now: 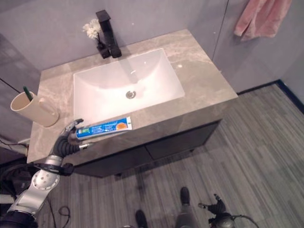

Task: Put brush and paste in cup on sink, flatten towel.

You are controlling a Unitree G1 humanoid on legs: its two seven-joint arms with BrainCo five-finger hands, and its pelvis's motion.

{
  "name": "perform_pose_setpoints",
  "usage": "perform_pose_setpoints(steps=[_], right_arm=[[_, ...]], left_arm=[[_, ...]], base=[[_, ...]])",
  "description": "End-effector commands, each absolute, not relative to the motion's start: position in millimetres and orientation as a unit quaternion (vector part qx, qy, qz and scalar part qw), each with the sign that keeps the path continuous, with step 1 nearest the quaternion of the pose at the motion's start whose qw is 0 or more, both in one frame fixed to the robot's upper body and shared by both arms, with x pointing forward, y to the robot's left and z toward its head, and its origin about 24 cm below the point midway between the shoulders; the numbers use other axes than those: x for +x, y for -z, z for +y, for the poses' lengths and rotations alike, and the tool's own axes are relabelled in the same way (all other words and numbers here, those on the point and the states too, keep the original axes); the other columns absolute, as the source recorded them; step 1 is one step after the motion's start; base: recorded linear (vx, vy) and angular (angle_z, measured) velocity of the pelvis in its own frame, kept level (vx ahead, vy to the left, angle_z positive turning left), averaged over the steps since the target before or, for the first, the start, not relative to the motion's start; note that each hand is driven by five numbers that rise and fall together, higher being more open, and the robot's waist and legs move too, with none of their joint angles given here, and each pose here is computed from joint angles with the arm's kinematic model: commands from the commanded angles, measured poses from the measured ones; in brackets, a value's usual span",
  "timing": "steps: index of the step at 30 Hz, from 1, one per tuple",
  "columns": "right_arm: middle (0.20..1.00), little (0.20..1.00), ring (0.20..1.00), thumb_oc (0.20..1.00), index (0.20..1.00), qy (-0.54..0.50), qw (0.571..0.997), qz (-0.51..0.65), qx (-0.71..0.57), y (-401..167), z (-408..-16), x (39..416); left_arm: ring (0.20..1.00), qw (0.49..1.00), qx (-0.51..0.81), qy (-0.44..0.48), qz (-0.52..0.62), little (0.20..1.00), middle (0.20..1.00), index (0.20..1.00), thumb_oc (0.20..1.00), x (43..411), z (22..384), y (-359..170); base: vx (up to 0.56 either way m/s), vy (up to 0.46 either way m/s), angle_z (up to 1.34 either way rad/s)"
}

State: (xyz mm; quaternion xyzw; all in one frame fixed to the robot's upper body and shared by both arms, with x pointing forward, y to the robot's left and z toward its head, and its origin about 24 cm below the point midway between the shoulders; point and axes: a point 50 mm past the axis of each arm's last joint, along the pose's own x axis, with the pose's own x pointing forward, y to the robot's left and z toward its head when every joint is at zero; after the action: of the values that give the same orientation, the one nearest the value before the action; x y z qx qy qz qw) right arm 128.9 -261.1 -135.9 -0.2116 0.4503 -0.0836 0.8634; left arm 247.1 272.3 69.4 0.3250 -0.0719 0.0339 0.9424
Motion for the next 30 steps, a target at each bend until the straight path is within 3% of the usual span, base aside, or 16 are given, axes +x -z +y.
perform_pose_setpoints(steps=[1, 4, 8, 17, 23, 27, 30], right_arm=[[1.000, 1.000, 1.000, 1.000, 1.000, 0.099, 0.873, 0.419, -0.229, 124.3, -271.4, 148.8], [1.000, 1.000, 1.000, 1.000, 1.000, 0.102, 0.872, 0.421, -0.228, 124.3, -272.8, 148.1], [1.000, 1.000, 1.000, 1.000, 1.000, 0.103, 0.871, 0.422, -0.229, 124.5, -273.8, 147.1], [1.000, 1.000, 1.000, 1.000, 1.000, 0.106, 0.871, 0.423, -0.226, 125.3, -273.2, 145.4], [1.000, 1.000, 1.000, 1.000, 1.000, 0.105, 0.872, 0.421, -0.225, 125.2, -272.7, 145.6], [1.000, 1.000, 1.000, 1.000, 1.000, 0.103, 0.872, 0.422, -0.225, 125.3, -272.2, 146.0], [1.000, 1.000, 1.000, 1.000, 1.000, 0.102, 0.873, 0.420, -0.226, 124.9, -271.6, 147.7]], left_arm=[[0.815, 0.938, 0.314, -0.035, -0.140, 0.815, 0.815, 0.815, 0.815, 266.0, 262.5, -96.0], [0.765, 0.942, 0.302, -0.030, -0.142, 0.765, 0.765, 0.765, 0.765, 265.7, 259.2, -96.1], [0.592, 0.941, 0.306, -0.019, -0.143, 0.592, 0.592, 0.592, 0.592, 265.5, 255.1, -95.1], [0.542, 0.935, 0.329, -0.008, -0.132, 0.542, 0.542, 0.542, 0.542, 265.2, 255.2, -90.9], [0.598, 0.931, 0.342, -0.001, -0.127, 0.598, 0.598, 0.598, 0.598, 263.9, 256.3, -89.2], [0.780, 0.926, 0.357, 0.010, -0.123, 0.780, 0.780, 0.780, 0.780, 262.8, 257.1, -88.3], [0.818, 0.925, 0.361, 0.016, -0.118, 0.818, 0.818, 0.818, 0.818, 262.1, 256.9, -85.7]], base=[[0.00, 0.000, 0.00], [0.00, 0.000, 0.00], [0.00, 0.000, 0.00], [0.00, 0.000, 0.00], [0.00, 0.000, 0.00], [0.00, 0.000, 0.00], [0.00, 0.000, 0.00]])
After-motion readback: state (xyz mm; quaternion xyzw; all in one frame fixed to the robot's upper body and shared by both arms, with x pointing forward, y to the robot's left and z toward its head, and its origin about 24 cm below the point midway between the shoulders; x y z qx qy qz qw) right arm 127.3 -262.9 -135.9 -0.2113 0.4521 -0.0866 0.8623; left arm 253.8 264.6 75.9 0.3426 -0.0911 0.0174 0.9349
